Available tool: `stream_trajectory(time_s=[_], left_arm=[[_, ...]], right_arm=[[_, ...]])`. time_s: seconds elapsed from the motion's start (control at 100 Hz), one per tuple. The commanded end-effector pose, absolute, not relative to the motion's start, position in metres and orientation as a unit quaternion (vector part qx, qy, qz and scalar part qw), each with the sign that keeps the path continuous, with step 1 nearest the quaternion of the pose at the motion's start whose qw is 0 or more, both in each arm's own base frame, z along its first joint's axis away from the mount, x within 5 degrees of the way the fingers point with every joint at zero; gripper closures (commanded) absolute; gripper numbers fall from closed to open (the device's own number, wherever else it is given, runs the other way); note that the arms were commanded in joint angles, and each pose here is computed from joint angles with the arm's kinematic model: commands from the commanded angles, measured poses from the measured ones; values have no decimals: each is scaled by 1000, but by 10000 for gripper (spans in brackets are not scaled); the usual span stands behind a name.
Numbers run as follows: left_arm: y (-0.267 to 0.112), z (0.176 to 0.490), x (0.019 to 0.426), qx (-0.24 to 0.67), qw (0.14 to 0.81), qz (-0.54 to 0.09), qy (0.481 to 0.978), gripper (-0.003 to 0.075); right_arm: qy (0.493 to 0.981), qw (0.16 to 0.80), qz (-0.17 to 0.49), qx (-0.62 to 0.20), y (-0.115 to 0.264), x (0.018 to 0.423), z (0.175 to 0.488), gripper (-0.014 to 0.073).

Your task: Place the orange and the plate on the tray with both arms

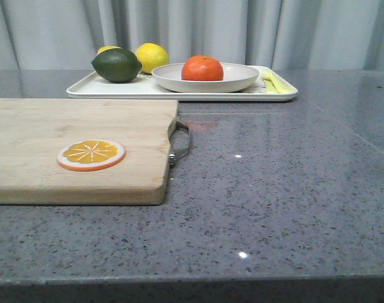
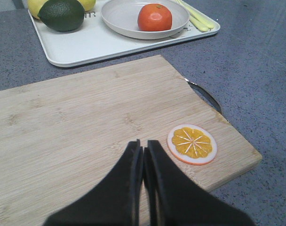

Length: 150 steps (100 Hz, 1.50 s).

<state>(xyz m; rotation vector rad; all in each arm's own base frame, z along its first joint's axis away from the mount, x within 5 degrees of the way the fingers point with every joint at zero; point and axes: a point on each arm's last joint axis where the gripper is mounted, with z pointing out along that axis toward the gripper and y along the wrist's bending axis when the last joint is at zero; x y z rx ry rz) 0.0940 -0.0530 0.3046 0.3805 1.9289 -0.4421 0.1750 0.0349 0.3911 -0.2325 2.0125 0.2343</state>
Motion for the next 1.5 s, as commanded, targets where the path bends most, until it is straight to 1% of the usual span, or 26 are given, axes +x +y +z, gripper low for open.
stream_trajectory(time_s=[0.0,0.29,0.43,0.57,0.7,0.87,1.01,1.12,1.49], left_arm=[[-53,321,97,146,579,-197,778,739],[-52,324,97,147,593,-195,767,739],[-48,331,88,146,620,-196,746,739],[-40,337,75,153,649,-186,722,739],[-33,336,62,152,671,-185,702,739],[-28,312,52,152,674,-186,699,739],[-24,296,44,143,695,-193,678,739],[-21,293,37,132,717,-206,653,739],[-20,289,36,132,718,-206,652,739]], right_arm=[[801,586,78,-96,30,163,392,655],[782,616,63,-78,21,122,331,655],[770,631,58,-71,18,105,305,655],[763,640,58,-70,16,90,289,655],[748,657,56,-67,15,80,280,655],[732,676,54,-63,13,74,277,655],[732,677,54,-62,13,74,277,655],[733,675,53,-61,13,75,273,655],[735,674,54,-61,13,75,272,655]])
